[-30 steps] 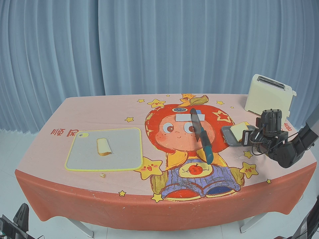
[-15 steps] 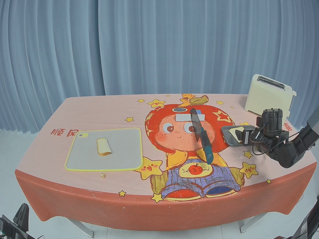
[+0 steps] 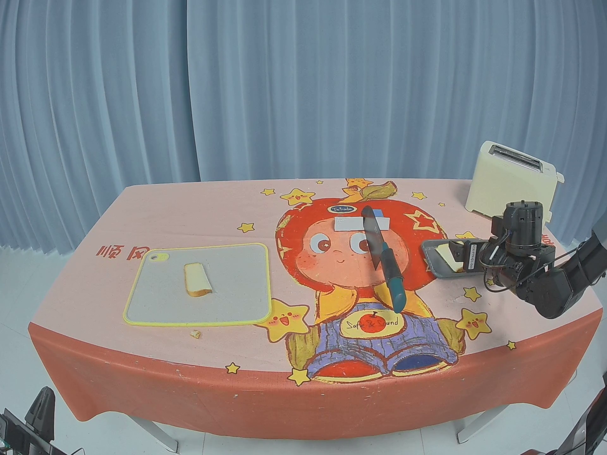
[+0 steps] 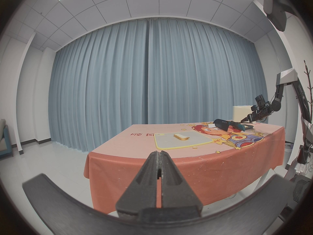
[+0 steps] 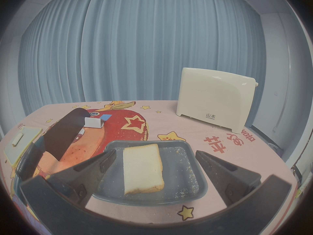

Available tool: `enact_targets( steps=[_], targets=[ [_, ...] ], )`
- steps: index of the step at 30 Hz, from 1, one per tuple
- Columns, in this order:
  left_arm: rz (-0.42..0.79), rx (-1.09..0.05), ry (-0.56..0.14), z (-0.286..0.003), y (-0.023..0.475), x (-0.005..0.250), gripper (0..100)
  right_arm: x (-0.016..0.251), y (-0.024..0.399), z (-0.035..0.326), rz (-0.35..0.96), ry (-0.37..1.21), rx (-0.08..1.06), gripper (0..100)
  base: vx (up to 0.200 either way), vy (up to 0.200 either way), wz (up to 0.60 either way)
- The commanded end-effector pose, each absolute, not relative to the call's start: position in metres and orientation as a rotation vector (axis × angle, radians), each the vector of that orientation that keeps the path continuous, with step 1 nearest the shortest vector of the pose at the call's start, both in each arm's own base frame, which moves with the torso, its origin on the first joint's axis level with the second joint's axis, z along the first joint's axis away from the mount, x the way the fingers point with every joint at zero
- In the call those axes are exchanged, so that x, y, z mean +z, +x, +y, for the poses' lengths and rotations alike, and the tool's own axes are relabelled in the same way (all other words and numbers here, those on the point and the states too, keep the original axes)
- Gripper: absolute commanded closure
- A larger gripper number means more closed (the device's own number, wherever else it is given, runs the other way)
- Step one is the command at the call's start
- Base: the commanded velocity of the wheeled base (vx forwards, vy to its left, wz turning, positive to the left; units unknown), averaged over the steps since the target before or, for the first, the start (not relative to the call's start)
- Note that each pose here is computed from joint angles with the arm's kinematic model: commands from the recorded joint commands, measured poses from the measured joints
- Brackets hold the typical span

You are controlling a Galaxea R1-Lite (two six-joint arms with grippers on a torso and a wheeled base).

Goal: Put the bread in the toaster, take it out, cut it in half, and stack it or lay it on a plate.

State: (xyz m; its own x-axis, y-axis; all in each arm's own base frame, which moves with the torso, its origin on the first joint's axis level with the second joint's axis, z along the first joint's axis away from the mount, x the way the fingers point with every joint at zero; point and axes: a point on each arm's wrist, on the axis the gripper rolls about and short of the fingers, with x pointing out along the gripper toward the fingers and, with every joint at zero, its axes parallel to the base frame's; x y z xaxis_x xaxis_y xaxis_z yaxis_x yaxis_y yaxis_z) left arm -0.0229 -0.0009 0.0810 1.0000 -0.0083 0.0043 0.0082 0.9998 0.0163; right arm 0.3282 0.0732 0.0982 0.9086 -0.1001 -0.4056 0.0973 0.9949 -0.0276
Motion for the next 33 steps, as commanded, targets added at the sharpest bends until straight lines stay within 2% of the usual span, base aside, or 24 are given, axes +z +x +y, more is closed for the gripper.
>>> enact_targets(
  steps=[1, 11, 33],
  targets=[
    [-0.003, -0.008, 0.017, -0.001, -0.023, 0.076, 100, 0.108, 0.322, 0.076, 0.393, -0.002, -0.091, 0, 0.000, 0.000, 0.00],
    [-0.003, -0.008, 0.015, -0.001, -0.023, 0.076, 100, 0.134, 0.303, 0.084, 0.325, 0.006, -0.050, 0, 0.000, 0.000, 0.00],
    [-0.003, -0.008, 0.015, -0.001, -0.023, 0.076, 100, 0.157, 0.289, 0.079, 0.251, 0.010, -0.081, 0, 0.000, 0.000, 0.00]
  ],
)
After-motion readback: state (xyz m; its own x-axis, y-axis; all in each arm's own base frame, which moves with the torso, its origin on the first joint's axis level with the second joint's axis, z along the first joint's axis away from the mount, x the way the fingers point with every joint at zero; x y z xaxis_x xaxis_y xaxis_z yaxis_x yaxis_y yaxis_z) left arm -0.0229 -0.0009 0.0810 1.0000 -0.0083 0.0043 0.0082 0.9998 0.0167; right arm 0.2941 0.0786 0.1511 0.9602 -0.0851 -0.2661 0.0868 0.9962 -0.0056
